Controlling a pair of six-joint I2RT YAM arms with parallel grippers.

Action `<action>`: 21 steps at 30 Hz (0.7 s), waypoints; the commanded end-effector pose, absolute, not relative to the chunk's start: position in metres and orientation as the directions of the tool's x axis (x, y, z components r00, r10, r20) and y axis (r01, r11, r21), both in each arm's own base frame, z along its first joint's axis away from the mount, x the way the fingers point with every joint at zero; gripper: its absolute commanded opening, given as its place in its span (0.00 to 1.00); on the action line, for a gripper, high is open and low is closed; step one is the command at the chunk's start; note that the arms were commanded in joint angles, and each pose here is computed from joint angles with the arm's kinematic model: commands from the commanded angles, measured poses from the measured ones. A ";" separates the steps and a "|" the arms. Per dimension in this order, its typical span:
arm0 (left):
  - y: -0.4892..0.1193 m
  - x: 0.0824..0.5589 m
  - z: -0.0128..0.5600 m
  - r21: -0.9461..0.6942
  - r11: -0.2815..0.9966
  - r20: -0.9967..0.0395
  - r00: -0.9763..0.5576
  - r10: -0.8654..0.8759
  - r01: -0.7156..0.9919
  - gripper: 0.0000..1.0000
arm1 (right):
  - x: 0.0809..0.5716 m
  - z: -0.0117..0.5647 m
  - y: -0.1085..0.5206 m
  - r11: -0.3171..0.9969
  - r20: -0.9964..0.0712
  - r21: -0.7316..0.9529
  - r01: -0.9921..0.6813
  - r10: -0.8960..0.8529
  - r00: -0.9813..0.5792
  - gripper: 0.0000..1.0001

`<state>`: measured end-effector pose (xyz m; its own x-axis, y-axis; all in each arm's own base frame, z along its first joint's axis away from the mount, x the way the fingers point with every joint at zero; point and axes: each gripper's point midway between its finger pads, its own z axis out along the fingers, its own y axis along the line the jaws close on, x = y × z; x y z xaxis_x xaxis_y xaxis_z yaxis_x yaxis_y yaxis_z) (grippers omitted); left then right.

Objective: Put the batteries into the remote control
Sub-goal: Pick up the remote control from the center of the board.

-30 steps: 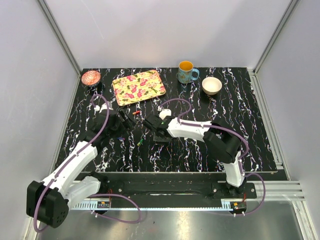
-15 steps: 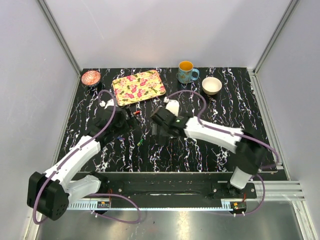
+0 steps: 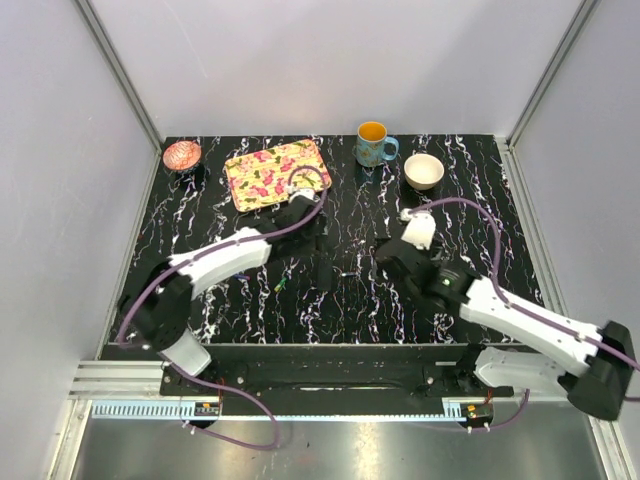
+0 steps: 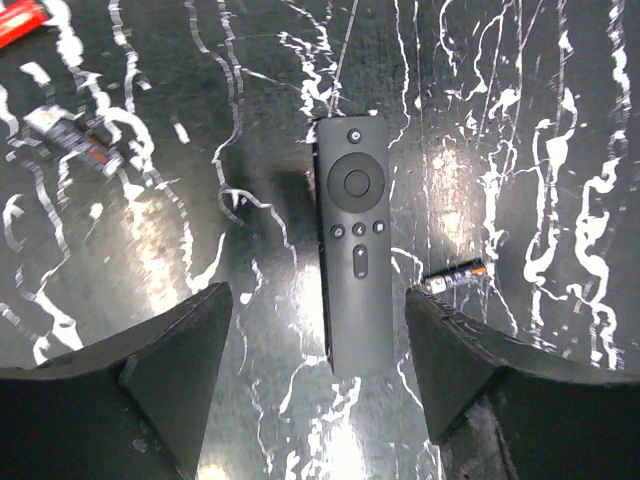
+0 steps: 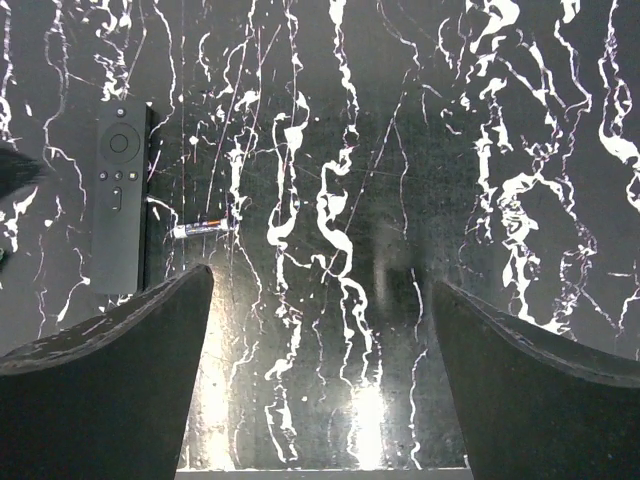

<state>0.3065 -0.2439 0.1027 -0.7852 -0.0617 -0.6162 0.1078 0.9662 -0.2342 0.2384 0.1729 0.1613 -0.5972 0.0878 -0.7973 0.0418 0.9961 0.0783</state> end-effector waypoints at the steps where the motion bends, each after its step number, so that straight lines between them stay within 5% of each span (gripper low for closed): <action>1: -0.267 0.326 0.087 -0.161 0.970 -0.605 -0.795 0.047 0.180 0.72 | 0.244 0.196 0.167 0.983 -0.869 0.182 0.006 0.164 -0.467 1.00; 12: -0.291 0.336 0.048 -0.111 0.976 -0.544 -0.833 0.098 0.188 0.77 | 0.242 0.187 0.173 0.984 -0.858 0.177 -0.030 0.139 -0.494 1.00; 21: -0.291 0.336 0.028 -0.077 0.979 -0.514 -0.849 0.123 0.188 0.64 | 0.241 0.192 0.173 0.980 -0.860 0.197 -0.034 0.156 -0.487 1.00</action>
<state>0.3267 -0.2853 0.0238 -0.8635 0.1165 -0.4907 0.1827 0.9791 -0.0892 0.2367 0.1715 0.1777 -0.5248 0.1086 -0.8443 -0.0356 0.9882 0.1492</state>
